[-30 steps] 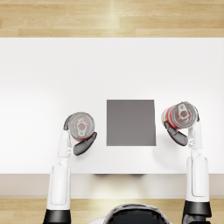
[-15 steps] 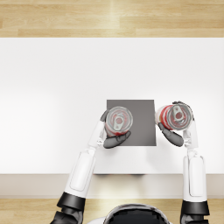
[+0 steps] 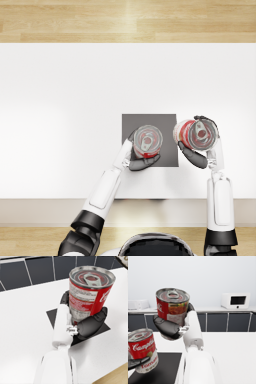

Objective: Pick up the red can on the left and place it in the middle, then pick up the red can on the right and place it on top of the can in the middle

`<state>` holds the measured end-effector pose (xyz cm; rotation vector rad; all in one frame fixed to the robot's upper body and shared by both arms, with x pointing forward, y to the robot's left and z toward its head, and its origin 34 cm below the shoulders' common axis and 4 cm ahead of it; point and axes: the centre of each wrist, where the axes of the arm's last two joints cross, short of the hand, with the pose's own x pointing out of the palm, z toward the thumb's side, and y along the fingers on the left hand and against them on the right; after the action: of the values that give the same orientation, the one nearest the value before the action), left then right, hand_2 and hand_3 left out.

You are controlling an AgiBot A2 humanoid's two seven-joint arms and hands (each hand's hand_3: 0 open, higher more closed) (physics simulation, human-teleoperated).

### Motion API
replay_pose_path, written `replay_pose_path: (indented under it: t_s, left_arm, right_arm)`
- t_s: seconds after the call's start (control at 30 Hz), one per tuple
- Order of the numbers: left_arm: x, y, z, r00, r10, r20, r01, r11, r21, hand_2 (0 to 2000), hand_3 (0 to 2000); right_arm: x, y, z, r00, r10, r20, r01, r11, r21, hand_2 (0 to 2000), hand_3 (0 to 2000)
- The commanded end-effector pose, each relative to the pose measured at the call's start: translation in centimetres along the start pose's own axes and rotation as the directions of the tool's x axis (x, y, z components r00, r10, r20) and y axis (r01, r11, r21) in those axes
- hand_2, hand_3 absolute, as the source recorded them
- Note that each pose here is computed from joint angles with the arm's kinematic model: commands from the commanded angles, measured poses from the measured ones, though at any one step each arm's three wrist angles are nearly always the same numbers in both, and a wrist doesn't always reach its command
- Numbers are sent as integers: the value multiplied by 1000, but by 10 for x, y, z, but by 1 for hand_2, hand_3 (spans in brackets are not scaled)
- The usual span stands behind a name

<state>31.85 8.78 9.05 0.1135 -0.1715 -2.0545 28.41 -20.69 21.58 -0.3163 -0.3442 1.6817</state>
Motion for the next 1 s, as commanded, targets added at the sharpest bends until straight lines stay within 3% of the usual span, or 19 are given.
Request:
replay_pose_path:
  t_s: [0.03,0.1,0.13,0.17,0.27,0.3,0.33,0.37,0.43,0.47,0.57,0.63,0.73,0.87,1.0]
  left_arm:
    - [3,7,-7,1000,-8,-2,8,1000,-29,2000,1520]
    - [2,7,-12,1000,6,6,-5,999,-38,2000,1520]
    - [0,5,-15,975,-158,-157,144,985,-95,2000,1520]
    - [1,6,-17,999,-26,-33,24,998,-64,2000,1520]
    - [0,7,-24,1000,-12,-26,9,996,-92,2000,1520]
    - [-2,5,-26,975,-152,-161,130,982,-140,2000,1520]
    - [-1,7,-27,998,-37,-55,31,994,-109,639,1193]
    - [-1,7,-27,998,-35,-51,29,994,-109,0,867]
    - [3,3,-25,998,-30,-54,25,996,-90,0,213]
    - [4,-1,-21,998,-16,-57,13,998,-66,0,0]
    - [11,-11,-2,998,-13,-54,14,1000,27,0,0]
    - [15,-19,15,998,-25,-52,27,999,25,0,0]
    - [16,-46,60,998,-34,-57,36,998,50,0,0]
    - [-7,-76,98,996,49,-79,-40,993,110,0,0]
    - [-34,-98,106,982,159,-99,-148,983,109,0,0]
  right_arm:
    - [5,-6,15,1000,21,-1,-21,998,-58,2000,1520]
    - [10,-6,19,999,36,0,-36,996,-77,2000,1520]
    - [13,-6,22,999,47,2,-47,995,-85,2000,1520]
    - [15,-7,23,998,55,3,-54,994,-93,2000,1520]
    - [21,-7,28,997,77,7,-76,991,-110,2000,1520]
    - [23,-7,29,997,83,8,-81,990,-116,2000,1520]
    - [23,-7,29,996,83,9,-82,990,-116,2000,1520]
    - [24,-8,30,996,88,10,-86,989,-120,2000,1520]
    - [26,-9,29,995,99,13,-97,988,-120,2000,1520]
    - [28,-10,29,995,103,16,-101,988,-119,2000,1520]
    - [37,-16,33,990,136,23,-132,982,-136,2000,1520]
    - [44,-21,39,986,164,27,-157,975,-160,2000,1520]
    - [59,-26,50,972,233,28,-223,954,-199,2000,1520]
    - [71,-31,55,964,263,39,-261,964,-44,2000,1520]
    - [80,-33,58,969,242,57,-245,967,69,2000,1520]
